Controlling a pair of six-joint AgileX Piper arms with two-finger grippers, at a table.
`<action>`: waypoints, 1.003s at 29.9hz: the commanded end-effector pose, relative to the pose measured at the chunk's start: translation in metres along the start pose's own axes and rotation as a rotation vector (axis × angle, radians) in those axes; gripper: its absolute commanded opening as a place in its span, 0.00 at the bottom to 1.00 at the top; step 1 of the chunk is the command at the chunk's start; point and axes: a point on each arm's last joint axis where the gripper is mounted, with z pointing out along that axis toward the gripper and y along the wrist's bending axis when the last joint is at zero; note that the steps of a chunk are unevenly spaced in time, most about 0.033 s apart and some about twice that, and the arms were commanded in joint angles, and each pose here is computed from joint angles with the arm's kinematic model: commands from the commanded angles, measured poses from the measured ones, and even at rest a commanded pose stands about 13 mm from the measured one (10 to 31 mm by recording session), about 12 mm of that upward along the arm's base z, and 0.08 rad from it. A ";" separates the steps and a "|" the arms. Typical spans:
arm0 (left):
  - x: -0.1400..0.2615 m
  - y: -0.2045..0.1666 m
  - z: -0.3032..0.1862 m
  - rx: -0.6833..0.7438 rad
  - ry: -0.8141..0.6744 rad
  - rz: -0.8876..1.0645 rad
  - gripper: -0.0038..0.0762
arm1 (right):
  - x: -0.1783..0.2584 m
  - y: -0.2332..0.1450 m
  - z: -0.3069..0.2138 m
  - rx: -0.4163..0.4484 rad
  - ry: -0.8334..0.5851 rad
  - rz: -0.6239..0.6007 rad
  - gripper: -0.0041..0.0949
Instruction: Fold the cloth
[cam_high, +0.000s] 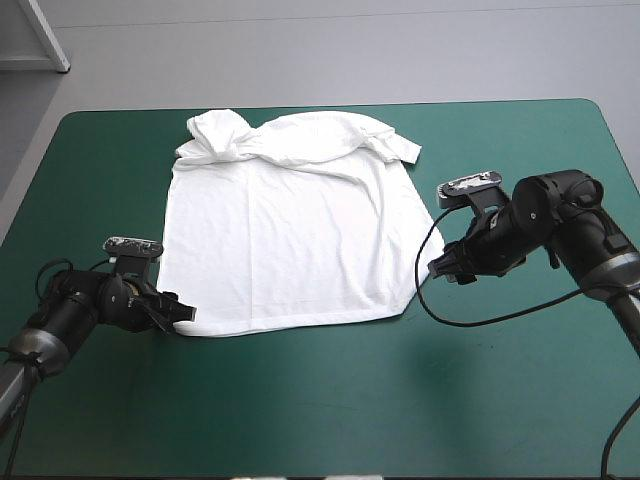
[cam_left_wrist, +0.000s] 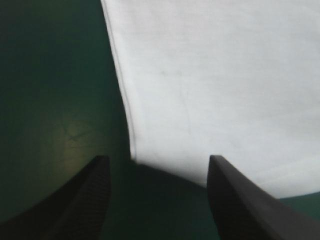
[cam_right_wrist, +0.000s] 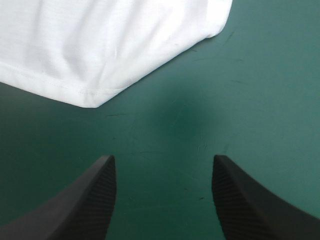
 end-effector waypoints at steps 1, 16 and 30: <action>-0.009 -0.002 0.004 0.021 -0.084 -0.046 0.57 | -0.001 0.001 -0.018 0.003 -0.083 -0.021 0.58; -0.013 -0.011 0.041 0.107 0.008 -0.055 0.08 | -0.023 -0.007 0.022 0.028 -0.144 -0.012 0.58; -0.016 -0.010 0.031 0.103 -0.027 -0.048 0.07 | -0.041 -0.009 0.110 -0.084 -0.005 0.105 0.58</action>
